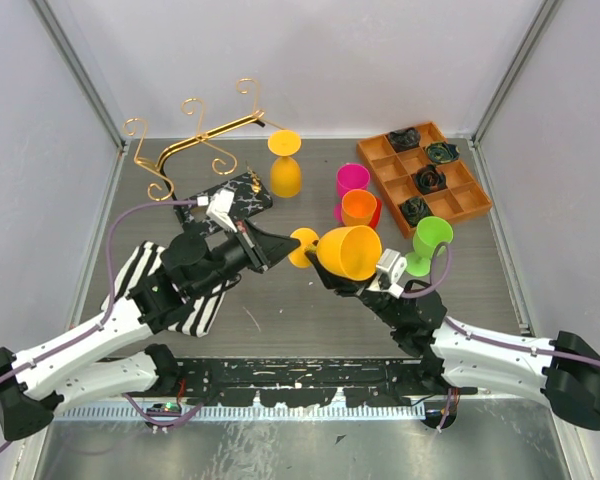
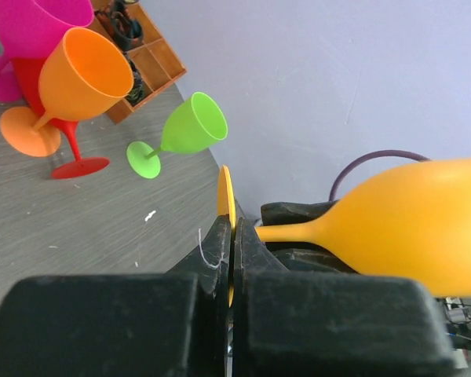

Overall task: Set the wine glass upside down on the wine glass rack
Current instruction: Turn the wine glass upside down at the wine rack.

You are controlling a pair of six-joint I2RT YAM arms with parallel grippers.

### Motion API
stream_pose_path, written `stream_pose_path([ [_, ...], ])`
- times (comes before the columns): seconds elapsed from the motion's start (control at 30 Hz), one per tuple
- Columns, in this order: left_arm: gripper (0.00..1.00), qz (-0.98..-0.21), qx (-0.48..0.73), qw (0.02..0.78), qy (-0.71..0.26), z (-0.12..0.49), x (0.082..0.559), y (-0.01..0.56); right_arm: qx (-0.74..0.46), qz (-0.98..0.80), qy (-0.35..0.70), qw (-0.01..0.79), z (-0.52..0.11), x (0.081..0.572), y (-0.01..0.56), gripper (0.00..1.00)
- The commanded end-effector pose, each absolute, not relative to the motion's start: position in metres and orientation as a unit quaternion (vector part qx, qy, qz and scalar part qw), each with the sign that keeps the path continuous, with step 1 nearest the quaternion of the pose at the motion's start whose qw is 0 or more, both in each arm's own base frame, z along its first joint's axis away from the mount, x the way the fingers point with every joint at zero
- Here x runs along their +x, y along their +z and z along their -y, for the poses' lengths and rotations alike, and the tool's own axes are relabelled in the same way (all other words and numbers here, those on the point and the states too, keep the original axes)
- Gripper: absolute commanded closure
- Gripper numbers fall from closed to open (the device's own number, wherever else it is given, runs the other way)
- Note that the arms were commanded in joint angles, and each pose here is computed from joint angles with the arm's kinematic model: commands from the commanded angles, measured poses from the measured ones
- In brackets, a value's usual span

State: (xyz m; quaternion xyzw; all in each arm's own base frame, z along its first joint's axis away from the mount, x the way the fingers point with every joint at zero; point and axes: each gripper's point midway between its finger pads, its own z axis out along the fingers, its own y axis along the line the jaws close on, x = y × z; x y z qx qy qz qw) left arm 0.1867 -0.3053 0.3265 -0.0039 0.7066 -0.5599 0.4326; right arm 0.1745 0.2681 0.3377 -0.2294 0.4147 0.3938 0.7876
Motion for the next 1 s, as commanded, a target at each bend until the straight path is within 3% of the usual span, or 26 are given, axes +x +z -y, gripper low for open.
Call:
stream_pose_path([
  [0.0, 1.00, -0.715, 0.012, 0.467, -0.520, 0.290, 0.189, 0.327, -0.229, -0.410, 0.392, 0.791, -0.265, 0.172, 0.345, 0.59],
  [0.1, 1.00, -0.717, 0.012, 0.489, -0.497, 0.276, 0.191, 0.331, -0.233, -0.429, 0.397, 0.777, -0.266, 0.172, 0.335, 0.41],
  [0.2, 1.00, -0.725, 0.009, 0.512, -0.461, 0.259, 0.195, 0.332, -0.237, -0.450, 0.397, 0.764, -0.265, 0.172, 0.321, 0.36],
  [0.63, 1.00, -0.764, 0.094, 0.581, -0.263, 0.190, 0.200, 0.327, -0.219, -0.613, 0.379, 0.658, -0.256, 0.178, 0.236, 0.33],
  [0.97, 1.00, -0.777, 0.150, 0.603, -0.106, 0.129, 0.200, 0.314, -0.151, -0.785, 0.321, 0.508, -0.241, 0.177, 0.169, 0.32],
])
